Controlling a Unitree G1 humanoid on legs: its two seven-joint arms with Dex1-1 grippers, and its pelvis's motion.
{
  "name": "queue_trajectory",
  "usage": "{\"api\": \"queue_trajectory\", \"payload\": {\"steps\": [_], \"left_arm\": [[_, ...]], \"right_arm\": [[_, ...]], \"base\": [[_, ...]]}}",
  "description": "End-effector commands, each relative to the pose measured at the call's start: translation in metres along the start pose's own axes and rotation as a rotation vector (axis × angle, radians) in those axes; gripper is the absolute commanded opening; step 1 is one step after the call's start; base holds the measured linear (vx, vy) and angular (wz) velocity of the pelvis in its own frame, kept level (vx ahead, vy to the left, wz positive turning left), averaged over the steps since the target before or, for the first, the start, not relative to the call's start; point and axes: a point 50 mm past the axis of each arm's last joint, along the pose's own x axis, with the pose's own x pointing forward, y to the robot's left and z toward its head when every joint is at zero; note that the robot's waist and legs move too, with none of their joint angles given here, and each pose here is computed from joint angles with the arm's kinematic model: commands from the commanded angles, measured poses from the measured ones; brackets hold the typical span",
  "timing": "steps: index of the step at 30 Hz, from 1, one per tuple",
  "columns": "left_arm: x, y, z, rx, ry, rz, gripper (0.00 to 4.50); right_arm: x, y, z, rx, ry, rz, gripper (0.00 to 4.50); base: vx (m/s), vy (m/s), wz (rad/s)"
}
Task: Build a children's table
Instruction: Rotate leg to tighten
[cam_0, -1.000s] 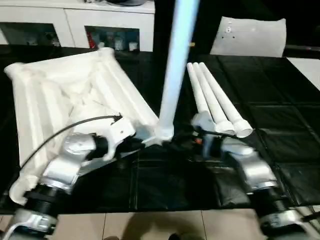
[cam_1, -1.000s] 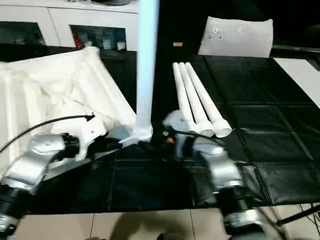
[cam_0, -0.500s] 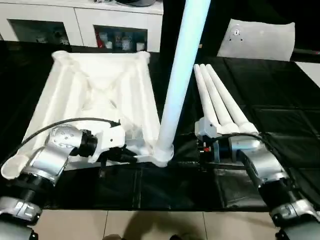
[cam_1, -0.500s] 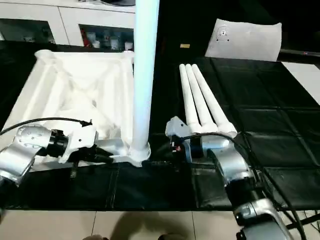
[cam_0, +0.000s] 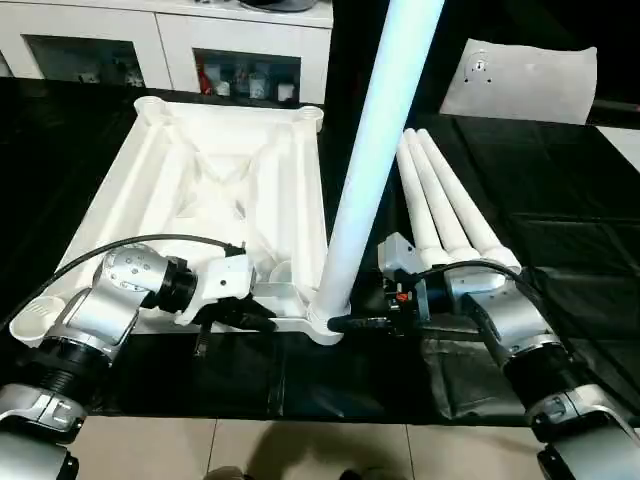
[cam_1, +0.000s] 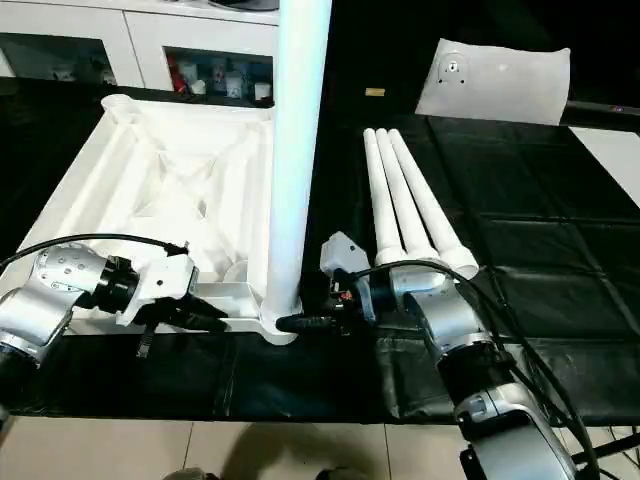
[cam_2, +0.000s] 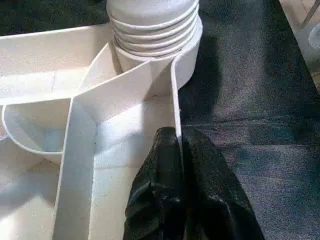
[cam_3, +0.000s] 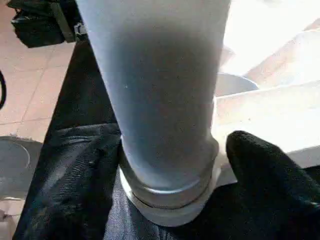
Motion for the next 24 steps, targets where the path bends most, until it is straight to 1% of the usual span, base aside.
{"api": "queue_trajectory", "payload": {"steps": [1, 4, 5, 6, 7, 9, 10, 15, 17, 18, 19, 20, 21, 22, 23, 24], "left_arm": [[0.018, -0.014, -0.007, -0.002, 0.048, -0.146, 0.00], [0.019, -0.014, -0.007, 0.002, 0.051, -0.155, 0.00], [0.019, -0.014, -0.007, 0.002, 0.051, -0.156, 0.00], [0.019, -0.014, -0.007, 0.002, 0.052, -0.156, 0.00], [0.019, -0.014, -0.007, 0.002, 0.052, -0.157, 0.00], [0.018, -0.014, -0.008, 0.002, 0.054, -0.158, 0.00], [0.018, -0.015, -0.008, -0.002, 0.053, -0.157, 0.00], [0.017, -0.016, -0.010, -0.024, 0.046, -0.140, 0.00], [0.018, -0.015, -0.010, -0.069, 0.036, -0.068, 0.00], [0.021, -0.012, -0.008, -0.121, 0.008, 0.012, 0.00], [0.021, -0.012, -0.008, -0.121, 0.008, 0.012, 0.00], [0.026, -0.009, -0.003, -0.179, -0.034, 0.096, 0.00], [0.028, -0.008, -0.002, -0.191, -0.043, 0.115, 0.00], [0.033, -0.005, 0.002, -0.232, -0.075, 0.178, 0.00], [0.035, -0.004, 0.005, -0.251, -0.089, 0.207, 0.00], [0.042, -0.002, 0.010, -0.301, -0.125, 0.269, 0.00]], "right_arm": [[-0.001, -0.003, 0.002, -0.012, 0.022, 0.000, 3.19], [0.003, -0.002, 0.001, -0.014, 0.023, 0.019, 2.86], [0.003, -0.002, 0.001, -0.013, 0.022, 0.020, 2.86], [0.004, -0.001, 0.000, -0.012, 0.022, 0.023, 2.72], [0.004, -0.001, 0.000, -0.012, 0.021, 0.024, 2.72], [0.005, -0.001, 0.000, -0.009, 0.020, 0.030, 2.64], [0.005, 0.000, -0.001, -0.006, 0.020, 0.036, 2.63], [0.007, 0.003, -0.003, 0.025, 0.007, 0.048, 2.61], [0.010, 0.008, -0.006, 0.089, -0.028, 0.041, 2.61], [0.015, 0.011, -0.009, 0.132, -0.044, -0.007, 2.61], [0.015, 0.011, -0.009, 0.132, -0.044, -0.007, 2.61], [0.024, 0.013, -0.014, 0.163, -0.045, -0.093, 2.61], [0.026, 0.013, -0.015, 0.170, -0.044, -0.117, 2.60], [0.035, 0.013, -0.017, 0.202, -0.044, -0.202, 2.60], [0.040, 0.012, -0.018, 0.223, -0.048, -0.241, 2.59], [0.050, 0.012, -0.016, 0.277, -0.076, -0.316, 2.59]], "base": [[0.000, 0.000, 0.00], [0.000, 0.000, 0.00], [0.000, 0.000, 0.00], [0.000, 0.000, 0.00], [-0.001, 0.340, 0.00], [0.000, 0.000, 0.00], [0.003, -0.341, 0.00], [0.000, 0.000, 0.00], [0.000, 0.000, 0.00], [0.000, 0.000, 0.00], [0.000, 0.000, 0.00], [0.000, 0.000, 0.00], [0.000, 0.000, 0.00], [0.000, 0.000, 0.00], [0.000, 0.000, 0.00], [0.000, 0.000, 0.00]]}}
